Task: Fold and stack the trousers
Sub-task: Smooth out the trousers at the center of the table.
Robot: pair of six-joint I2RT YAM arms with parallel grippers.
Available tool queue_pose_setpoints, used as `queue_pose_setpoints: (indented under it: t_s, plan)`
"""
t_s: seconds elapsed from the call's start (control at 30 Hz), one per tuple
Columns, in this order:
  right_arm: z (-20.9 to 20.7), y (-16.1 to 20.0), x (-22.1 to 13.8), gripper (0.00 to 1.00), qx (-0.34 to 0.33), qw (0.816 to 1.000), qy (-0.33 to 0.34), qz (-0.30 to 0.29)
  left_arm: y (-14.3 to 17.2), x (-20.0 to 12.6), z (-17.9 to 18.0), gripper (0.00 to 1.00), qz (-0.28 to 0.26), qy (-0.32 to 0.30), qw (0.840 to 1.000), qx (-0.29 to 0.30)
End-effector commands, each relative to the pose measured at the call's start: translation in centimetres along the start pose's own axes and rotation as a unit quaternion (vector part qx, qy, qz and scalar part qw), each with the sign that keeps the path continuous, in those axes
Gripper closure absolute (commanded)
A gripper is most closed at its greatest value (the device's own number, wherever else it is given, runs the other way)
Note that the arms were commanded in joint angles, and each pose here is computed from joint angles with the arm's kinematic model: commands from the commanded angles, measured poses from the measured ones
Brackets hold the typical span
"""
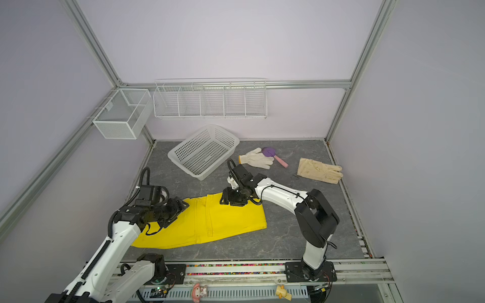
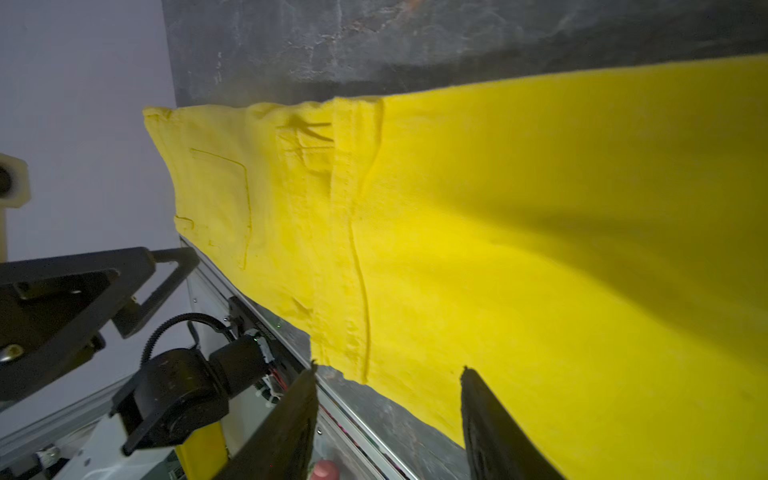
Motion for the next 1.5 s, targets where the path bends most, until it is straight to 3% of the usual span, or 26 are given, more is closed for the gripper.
queue_pose_setpoints:
  t_s: [0.0, 0.27, 0.57, 0.63, 0.8, 1.0, 1.2, 1.47]
  plan:
    - [-3.9, 1.8, -2.6, 0.39, -0.014, 0.997, 0.07, 0.011, 1.0, 1.4, -2.1, 0.33, 0.012, 0.019, 1.0, 0.011]
    - [-9.6, 4.3, -6.5, 0.32, 0.027, 0.992, 0.122, 0.005, 3.8, 6.2, -4.2, 0.46, 0.04, -0.024, 0.996, 0.07]
    - [-12.5, 6.7, -8.2, 0.29, 0.063, 0.988, 0.138, 0.005, 6.3, 10.8, -2.7, 0.58, 0.078, -0.075, 0.991, 0.082]
    - [-12.8, 7.0, -8.2, 0.29, 0.069, 0.988, 0.137, 0.005, 6.3, 11.2, -2.3, 0.66, 0.079, -0.086, 0.99, 0.084]
    - [-13.5, 7.3, -8.3, 0.29, 0.078, 0.987, 0.14, 0.003, 6.4, 9.9, -3.9, 0.99, 0.08, -0.079, 0.989, 0.094]
    - [-14.2, 7.3, -8.6, 0.29, 0.086, 0.986, 0.141, -0.002, 6.3, 5.0, -6.3, 1.0, 0.066, -0.085, 0.988, 0.107]
    - [-14.1, 7.0, -8.4, 0.29, 0.089, 0.988, 0.129, -0.001, 6.5, 0.7, -4.1, 1.0, 0.059, -0.12, 0.985, 0.105]
    - [-13.8, 6.4, -7.3, 0.29, 0.091, 0.989, 0.116, 0.001, 5.6, 3.8, 1.0, 1.0, 0.03, -0.193, 0.978, 0.077]
Point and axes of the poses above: each gripper's point midway between its finger pads, its own x axis out along the fingers, its own z axis along the line the jaws close on, y = z × x, the point moved 3 cm from there along -x, back along the fingers, and after that the axes turned 14 degrees about -x, right-handed, at the moved point
